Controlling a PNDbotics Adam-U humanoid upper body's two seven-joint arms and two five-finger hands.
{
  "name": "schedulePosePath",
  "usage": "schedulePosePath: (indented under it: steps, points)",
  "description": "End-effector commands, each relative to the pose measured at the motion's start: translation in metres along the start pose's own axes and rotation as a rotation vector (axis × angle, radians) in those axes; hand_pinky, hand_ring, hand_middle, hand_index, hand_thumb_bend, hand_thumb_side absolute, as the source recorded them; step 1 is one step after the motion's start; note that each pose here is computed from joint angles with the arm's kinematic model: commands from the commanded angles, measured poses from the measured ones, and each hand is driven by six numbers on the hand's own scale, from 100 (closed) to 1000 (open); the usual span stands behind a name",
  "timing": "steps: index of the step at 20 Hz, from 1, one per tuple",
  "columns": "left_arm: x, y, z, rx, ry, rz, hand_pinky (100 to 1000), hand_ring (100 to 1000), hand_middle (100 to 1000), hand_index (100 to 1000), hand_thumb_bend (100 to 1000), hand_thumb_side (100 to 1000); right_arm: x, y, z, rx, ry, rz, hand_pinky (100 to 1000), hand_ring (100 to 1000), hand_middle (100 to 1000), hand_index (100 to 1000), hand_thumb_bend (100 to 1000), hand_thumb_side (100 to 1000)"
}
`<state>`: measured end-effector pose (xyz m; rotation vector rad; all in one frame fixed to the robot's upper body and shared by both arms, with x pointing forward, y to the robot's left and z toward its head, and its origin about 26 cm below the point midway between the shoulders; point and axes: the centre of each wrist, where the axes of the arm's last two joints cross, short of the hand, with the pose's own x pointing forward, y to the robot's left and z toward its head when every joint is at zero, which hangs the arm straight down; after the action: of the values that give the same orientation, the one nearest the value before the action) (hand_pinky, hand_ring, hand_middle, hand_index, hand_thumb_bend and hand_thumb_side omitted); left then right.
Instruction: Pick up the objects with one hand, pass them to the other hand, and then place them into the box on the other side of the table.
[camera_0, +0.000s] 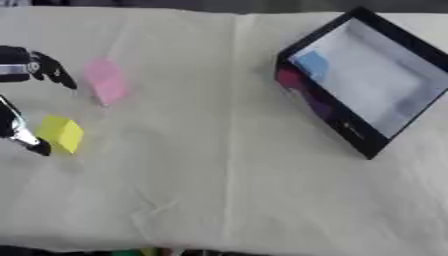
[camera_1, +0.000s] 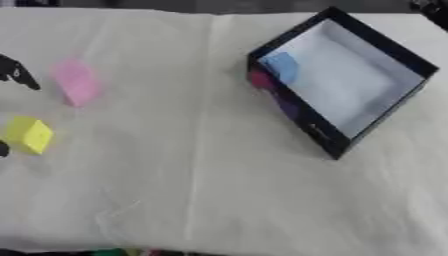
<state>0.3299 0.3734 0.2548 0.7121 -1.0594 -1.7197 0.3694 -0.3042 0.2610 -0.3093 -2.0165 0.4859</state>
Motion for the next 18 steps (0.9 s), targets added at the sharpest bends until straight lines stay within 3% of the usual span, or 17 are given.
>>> schedulePosePath:
  steps: [1,13,17,18]
  points:
    - [-0.008,0.007,0.007,-0.016,0.047,-0.049,847,852,780,832,802,229,0.011,-0.008,-0.001,-0.010,-0.029,0.036,895,839,919,927,100,573]
    - [-0.023,-0.007,-0.007,-0.079,0.081,-0.043,843,850,775,822,774,202,0.008,-0.003,0.001,0.008,-0.018,0.043,896,842,919,926,100,580]
    - [-0.028,-0.014,-0.012,-0.101,0.106,-0.053,843,856,778,825,787,148,0.006,-0.002,0.001,0.011,-0.012,0.044,897,843,919,926,100,566]
    - [-0.030,-0.016,-0.014,-0.106,0.113,-0.056,843,856,778,826,779,175,0.006,-0.002,0.001,0.012,-0.011,0.045,897,843,919,926,100,582]
